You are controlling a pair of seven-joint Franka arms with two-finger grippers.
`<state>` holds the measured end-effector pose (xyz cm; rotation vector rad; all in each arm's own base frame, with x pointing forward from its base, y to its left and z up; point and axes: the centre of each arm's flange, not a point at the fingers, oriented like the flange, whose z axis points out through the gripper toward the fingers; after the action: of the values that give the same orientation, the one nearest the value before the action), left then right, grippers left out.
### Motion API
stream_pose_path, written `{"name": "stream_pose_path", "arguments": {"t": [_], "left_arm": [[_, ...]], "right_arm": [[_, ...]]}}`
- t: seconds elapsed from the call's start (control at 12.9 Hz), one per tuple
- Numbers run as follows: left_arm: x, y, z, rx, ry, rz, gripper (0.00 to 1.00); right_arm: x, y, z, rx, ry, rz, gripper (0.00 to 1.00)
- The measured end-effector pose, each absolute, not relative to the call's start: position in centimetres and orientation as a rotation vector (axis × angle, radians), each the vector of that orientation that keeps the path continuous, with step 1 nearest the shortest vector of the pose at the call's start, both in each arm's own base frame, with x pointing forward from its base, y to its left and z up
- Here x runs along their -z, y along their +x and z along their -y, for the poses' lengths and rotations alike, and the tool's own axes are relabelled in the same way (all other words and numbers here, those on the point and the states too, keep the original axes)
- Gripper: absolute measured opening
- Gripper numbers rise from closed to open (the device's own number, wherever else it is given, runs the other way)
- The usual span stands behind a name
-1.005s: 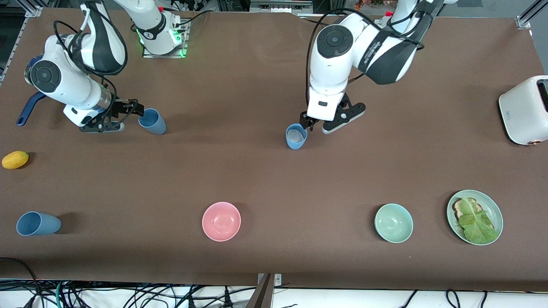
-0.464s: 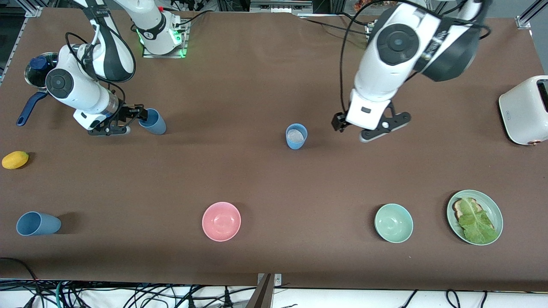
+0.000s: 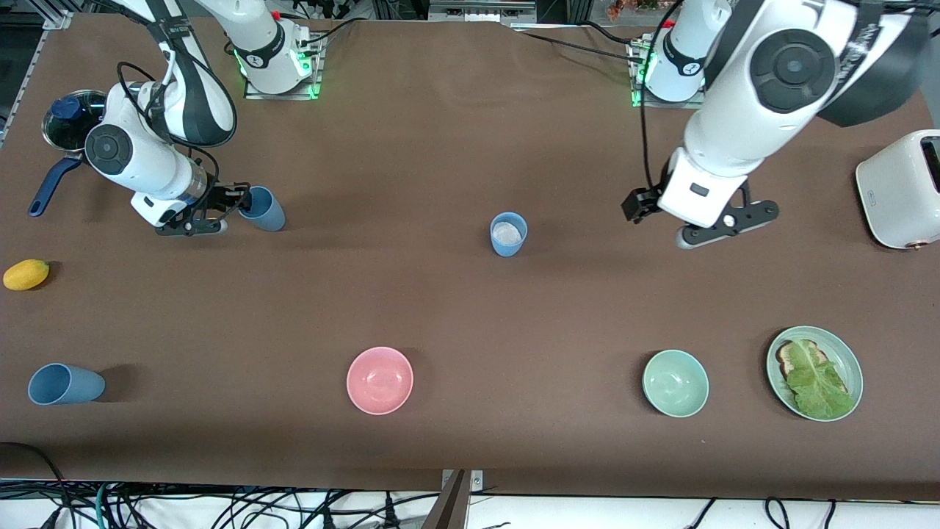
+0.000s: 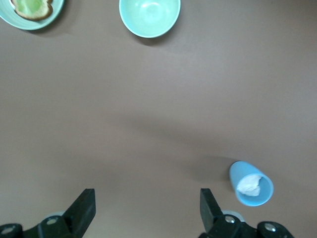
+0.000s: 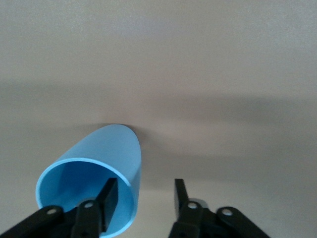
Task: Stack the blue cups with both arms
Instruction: 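Grasp the blue cup with the right gripper while the left gripper withdraws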
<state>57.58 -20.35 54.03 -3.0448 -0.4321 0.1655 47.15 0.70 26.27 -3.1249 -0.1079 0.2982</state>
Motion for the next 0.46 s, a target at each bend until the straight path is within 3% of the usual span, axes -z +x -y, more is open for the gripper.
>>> {"name": "stream_pose_path", "arguments": {"t": [0.08,0.15,0.31,0.39,0.46], "left_arm": [[-54.5,58.0,18.6,-0.183,-3.05,0.386,0.94],[-55.0,58.4,16.8,-0.196,-3.057,0.346,0.94],[-55.5,59.1,13.3,-0.223,-3.07,0.264,0.94],[-55.5,59.3,11.8,-0.231,-3.076,0.225,0.94],[-55.5,59.6,10.3,-0.238,-3.082,0.201,0.94]], "right_arm": [[-26.2,47.1,-0.7,-0.299,-3.125,0.108,0.43],[-26.2,47.1,-0.7,-0.299,-3.125,0.105,0.42],[-26.2,47.1,-0.9,-0.3,-3.127,0.089,0.26],[-26.2,47.1,-1.2,-0.3,-3.128,0.084,0.25],[-26.2,47.1,-1.4,-0.3,-3.129,0.079,0.17]]}}
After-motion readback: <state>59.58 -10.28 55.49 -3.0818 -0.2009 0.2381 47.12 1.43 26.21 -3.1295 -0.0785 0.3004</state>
